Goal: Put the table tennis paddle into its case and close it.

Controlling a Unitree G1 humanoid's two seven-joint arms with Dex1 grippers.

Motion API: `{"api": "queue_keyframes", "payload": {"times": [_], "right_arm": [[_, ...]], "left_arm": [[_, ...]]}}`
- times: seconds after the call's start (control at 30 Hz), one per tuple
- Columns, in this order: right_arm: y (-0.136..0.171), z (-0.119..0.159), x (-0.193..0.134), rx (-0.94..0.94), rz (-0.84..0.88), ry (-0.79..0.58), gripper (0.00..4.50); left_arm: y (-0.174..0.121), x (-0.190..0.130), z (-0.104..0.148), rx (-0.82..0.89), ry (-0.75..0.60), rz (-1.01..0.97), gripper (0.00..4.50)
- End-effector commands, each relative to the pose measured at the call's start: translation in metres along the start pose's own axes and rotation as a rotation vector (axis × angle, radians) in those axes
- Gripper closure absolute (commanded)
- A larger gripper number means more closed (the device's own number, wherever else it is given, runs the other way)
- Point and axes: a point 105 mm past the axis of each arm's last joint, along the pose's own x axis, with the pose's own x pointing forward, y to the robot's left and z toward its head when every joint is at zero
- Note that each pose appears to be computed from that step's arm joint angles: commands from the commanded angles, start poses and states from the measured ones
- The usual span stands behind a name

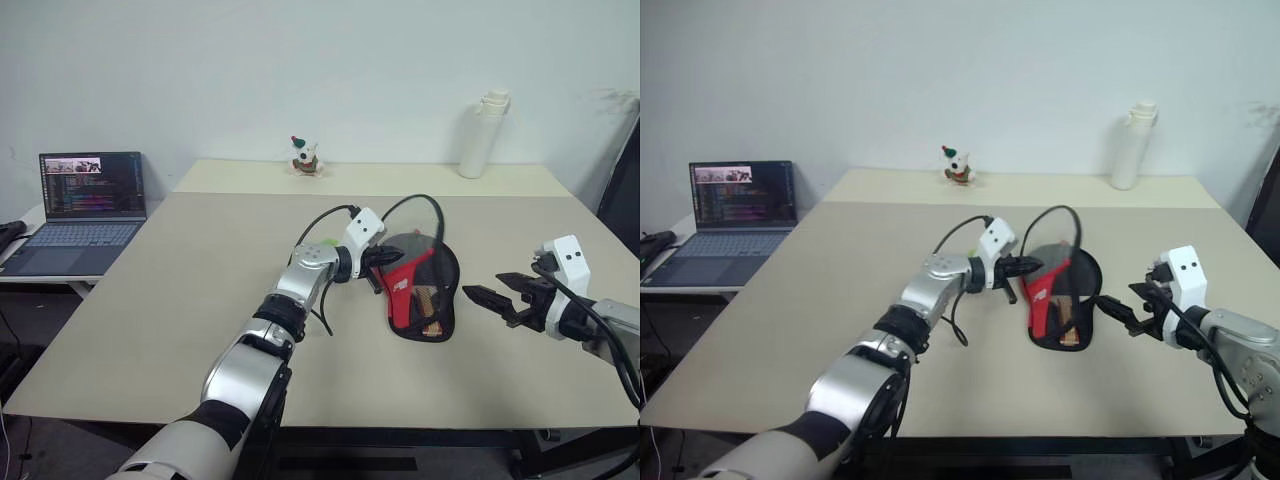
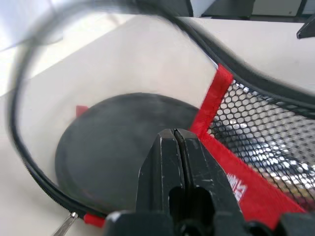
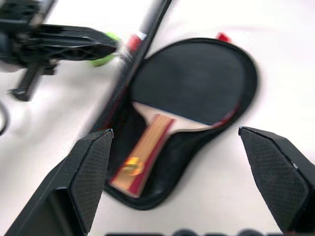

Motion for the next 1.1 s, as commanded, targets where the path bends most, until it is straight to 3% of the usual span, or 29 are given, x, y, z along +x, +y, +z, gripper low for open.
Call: {"api": "queue_keyframes", "payload": {"times": [0.03,0.23,0.4,0.63,1.0,1.1], "right_arm": [[0.01,0.007,0.009,-0.018,0.023,-0.036,0.0],[0.01,-0.001,0.029,0.014,0.025,-0.027,0.0],[-0.017,-0.015,0.051,0.067,-0.086,0.002,0.0],[-0.039,-0.04,0.078,0.091,-0.157,0.069,0.0],[-0.027,-0.062,0.103,0.051,-0.059,0.183,0.0],[-0.013,-0.073,0.107,0.041,0.004,0.238,0.88]], "left_arm": [[0.004,0.001,0.017,0.052,-0.041,0.008,4.43],[0.02,-0.025,0.009,0.053,-0.046,0.031,4.43],[0.03,-0.057,0.005,0.074,-0.051,0.035,4.43],[0.017,-0.098,0.019,0.034,-0.117,-0.026,4.43],[0.009,-0.128,0.011,0.02,-0.065,0.035,4.43],[0.011,-0.138,0.005,0.019,-0.038,0.05,4.5]]}}
